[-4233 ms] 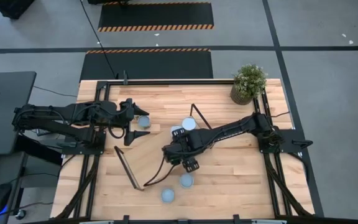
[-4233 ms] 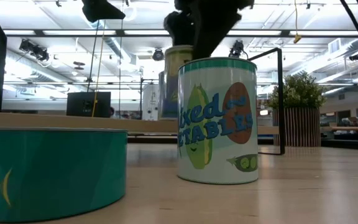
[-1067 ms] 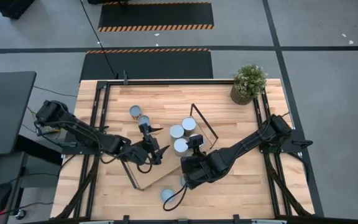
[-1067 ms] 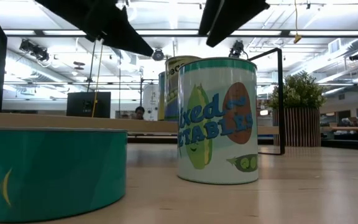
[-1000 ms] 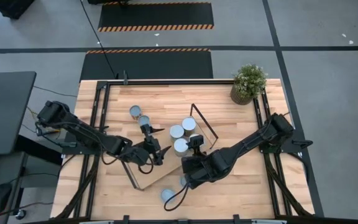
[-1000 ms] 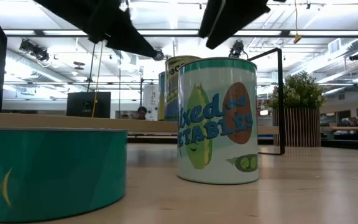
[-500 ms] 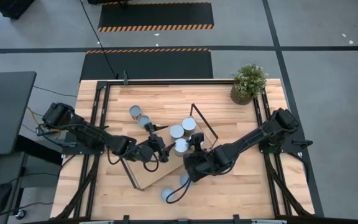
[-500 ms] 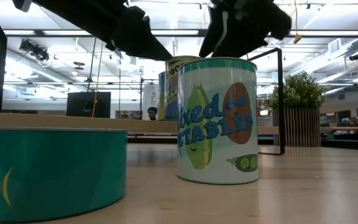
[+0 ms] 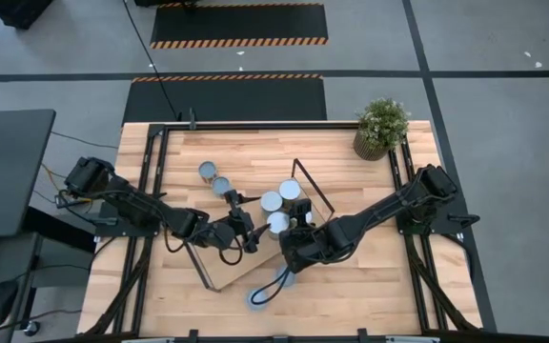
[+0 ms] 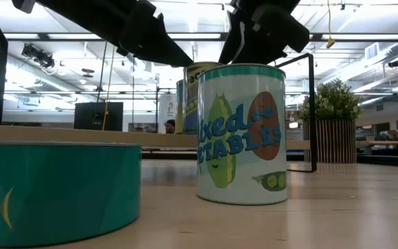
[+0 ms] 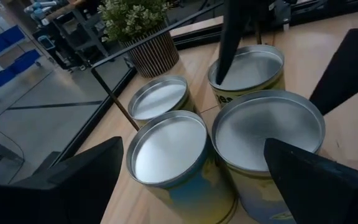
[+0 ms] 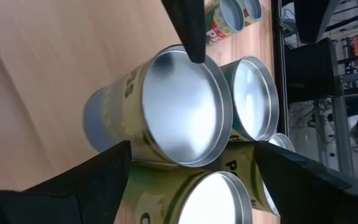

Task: Pick and place cans onto a shelf
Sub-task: Put the canned peas on the shelf

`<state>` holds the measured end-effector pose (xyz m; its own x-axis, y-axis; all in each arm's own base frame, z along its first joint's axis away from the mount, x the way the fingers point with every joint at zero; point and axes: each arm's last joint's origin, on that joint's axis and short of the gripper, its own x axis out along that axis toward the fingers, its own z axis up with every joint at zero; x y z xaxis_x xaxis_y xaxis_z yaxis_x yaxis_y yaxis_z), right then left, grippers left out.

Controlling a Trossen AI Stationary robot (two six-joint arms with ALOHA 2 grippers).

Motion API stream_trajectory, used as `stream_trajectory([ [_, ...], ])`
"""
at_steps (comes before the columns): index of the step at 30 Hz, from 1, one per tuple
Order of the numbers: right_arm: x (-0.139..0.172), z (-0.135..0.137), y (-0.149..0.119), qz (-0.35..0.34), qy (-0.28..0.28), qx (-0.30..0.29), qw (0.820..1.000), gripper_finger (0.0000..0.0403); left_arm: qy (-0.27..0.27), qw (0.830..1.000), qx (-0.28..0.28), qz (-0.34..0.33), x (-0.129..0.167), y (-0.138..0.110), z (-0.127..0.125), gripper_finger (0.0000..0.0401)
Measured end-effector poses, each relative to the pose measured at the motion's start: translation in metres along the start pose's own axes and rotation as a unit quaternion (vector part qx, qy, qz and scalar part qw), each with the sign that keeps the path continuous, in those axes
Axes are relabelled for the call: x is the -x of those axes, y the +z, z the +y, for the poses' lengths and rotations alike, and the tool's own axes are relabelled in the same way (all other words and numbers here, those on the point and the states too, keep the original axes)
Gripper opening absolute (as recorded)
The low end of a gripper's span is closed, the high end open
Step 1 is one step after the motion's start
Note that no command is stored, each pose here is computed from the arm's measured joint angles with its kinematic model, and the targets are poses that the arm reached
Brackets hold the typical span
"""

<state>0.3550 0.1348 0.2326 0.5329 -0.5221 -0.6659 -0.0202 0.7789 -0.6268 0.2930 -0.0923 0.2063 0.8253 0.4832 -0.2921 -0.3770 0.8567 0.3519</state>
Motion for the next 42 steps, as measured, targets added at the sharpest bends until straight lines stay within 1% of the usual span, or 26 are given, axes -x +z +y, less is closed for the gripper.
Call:
stream_trajectory([
  [5,0.000,0.000,0.000,0.000,0.000,0.000,1.000,0.0349,-0.009,1.000,0.004,0.000,0.000,0.000,-0.001,0.0396],
  [14,0.000,-0.001,0.000,0.000,-0.023,0.003,1.000,0.0349,-0.021,1.000,0.017,-0.001,0.001,0.000,-0.002,0.0396],
  [21,0.000,-0.001,0.000,0.000,-0.023,-0.006,1.000,0.0349,-0.027,0.999,0.019,-0.004,0.002,0.001,-0.003,0.0396],
  [24,0.003,-0.003,0.001,-0.005,-0.010,-0.014,1.000,0.0349,-0.029,0.999,0.019,-0.007,0.003,0.008,-0.004,0.0396],
  [28,0.008,-0.005,0.004,-0.010,0.021,-0.030,0.999,0.0349,-0.024,1.000,-0.009,-0.003,0.004,0.018,-0.004,0.0396],
  [31,0.009,-0.003,0.005,-0.014,0.039,-0.031,0.999,0.0349,-0.002,1.000,-0.031,0.006,0.004,0.024,-0.002,0.0396],
  [33,0.010,-0.002,0.007,-0.021,0.042,-0.036,0.998,0.0349,0.011,0.999,-0.047,0.016,0.004,0.023,-0.001,0.0396],
  [37,0.012,-0.001,0.010,-0.037,0.043,-0.037,0.998,0.0349,0.018,0.997,-0.063,0.033,0.002,0.019,0.001,0.0396],
  [40,0.011,0.001,0.013,-0.054,0.043,-0.036,0.997,0.0349,0.019,0.997,-0.064,0.045,0.002,0.016,0.002,0.0396],
  [42,0.008,0.003,0.011,-0.053,0.041,-0.024,0.997,0.0349,0.014,0.997,-0.063,0.048,0.002,0.016,0.001,0.0396],
])
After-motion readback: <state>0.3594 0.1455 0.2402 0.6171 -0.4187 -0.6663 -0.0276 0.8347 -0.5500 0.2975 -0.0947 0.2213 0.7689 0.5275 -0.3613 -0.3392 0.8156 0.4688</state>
